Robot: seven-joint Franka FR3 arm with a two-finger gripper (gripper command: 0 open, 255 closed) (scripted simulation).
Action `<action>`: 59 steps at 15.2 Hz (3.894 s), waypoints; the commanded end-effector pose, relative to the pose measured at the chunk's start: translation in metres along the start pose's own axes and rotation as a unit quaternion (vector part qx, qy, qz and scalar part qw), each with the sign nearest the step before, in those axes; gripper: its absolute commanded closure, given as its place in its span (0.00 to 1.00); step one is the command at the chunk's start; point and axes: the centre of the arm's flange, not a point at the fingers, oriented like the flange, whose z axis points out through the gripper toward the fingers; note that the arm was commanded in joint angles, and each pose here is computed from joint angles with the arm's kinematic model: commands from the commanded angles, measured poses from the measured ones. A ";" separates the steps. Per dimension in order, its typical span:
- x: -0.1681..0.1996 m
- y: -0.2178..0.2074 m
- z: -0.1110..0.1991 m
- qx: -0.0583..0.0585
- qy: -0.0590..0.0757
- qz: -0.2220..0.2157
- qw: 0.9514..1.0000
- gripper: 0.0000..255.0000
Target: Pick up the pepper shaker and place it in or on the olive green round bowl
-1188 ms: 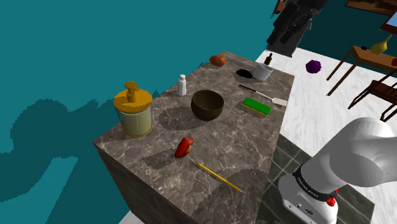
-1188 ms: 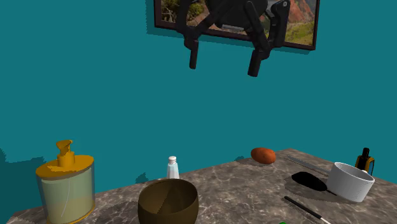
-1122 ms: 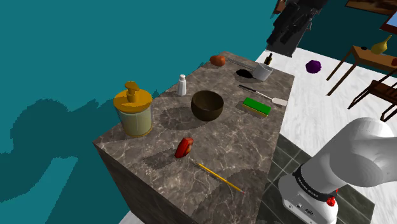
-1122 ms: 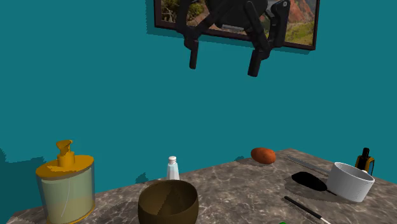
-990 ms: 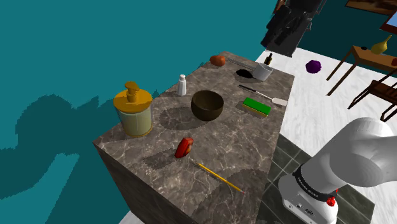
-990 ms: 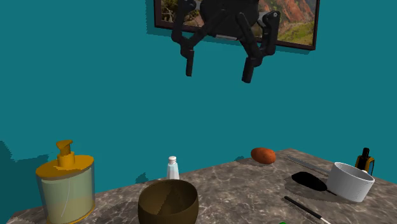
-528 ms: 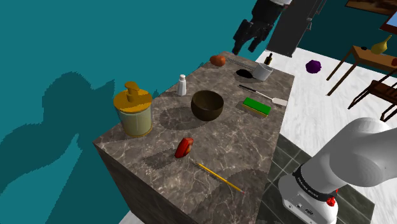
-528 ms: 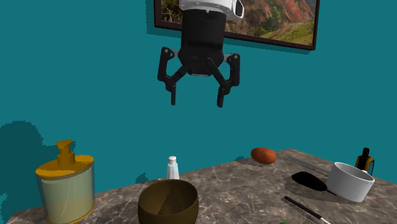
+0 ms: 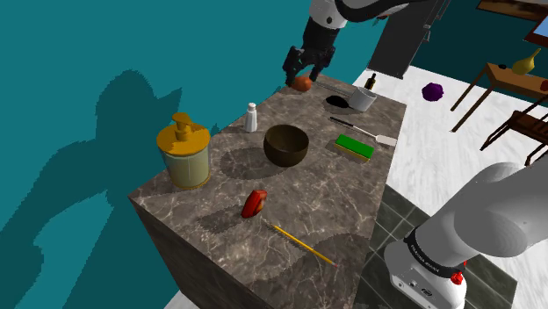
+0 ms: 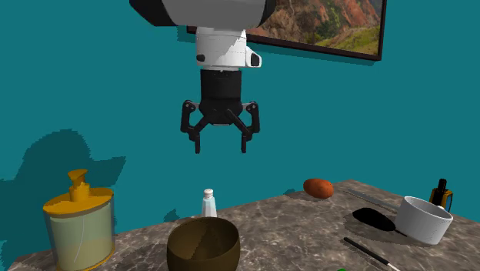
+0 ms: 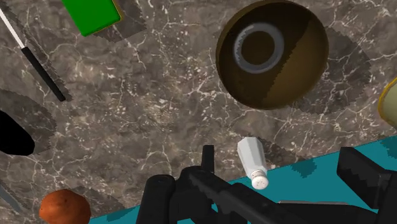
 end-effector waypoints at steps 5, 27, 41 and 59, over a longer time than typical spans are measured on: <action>0.055 -0.023 0.057 -0.019 -0.006 0.006 1.000 0.00; 0.150 -0.053 0.206 -0.054 -0.018 0.018 0.998 0.00; 0.150 -0.053 0.206 -0.054 -0.018 0.018 0.998 1.00; 0.167 -0.055 0.118 -0.054 -0.018 0.018 0.998 1.00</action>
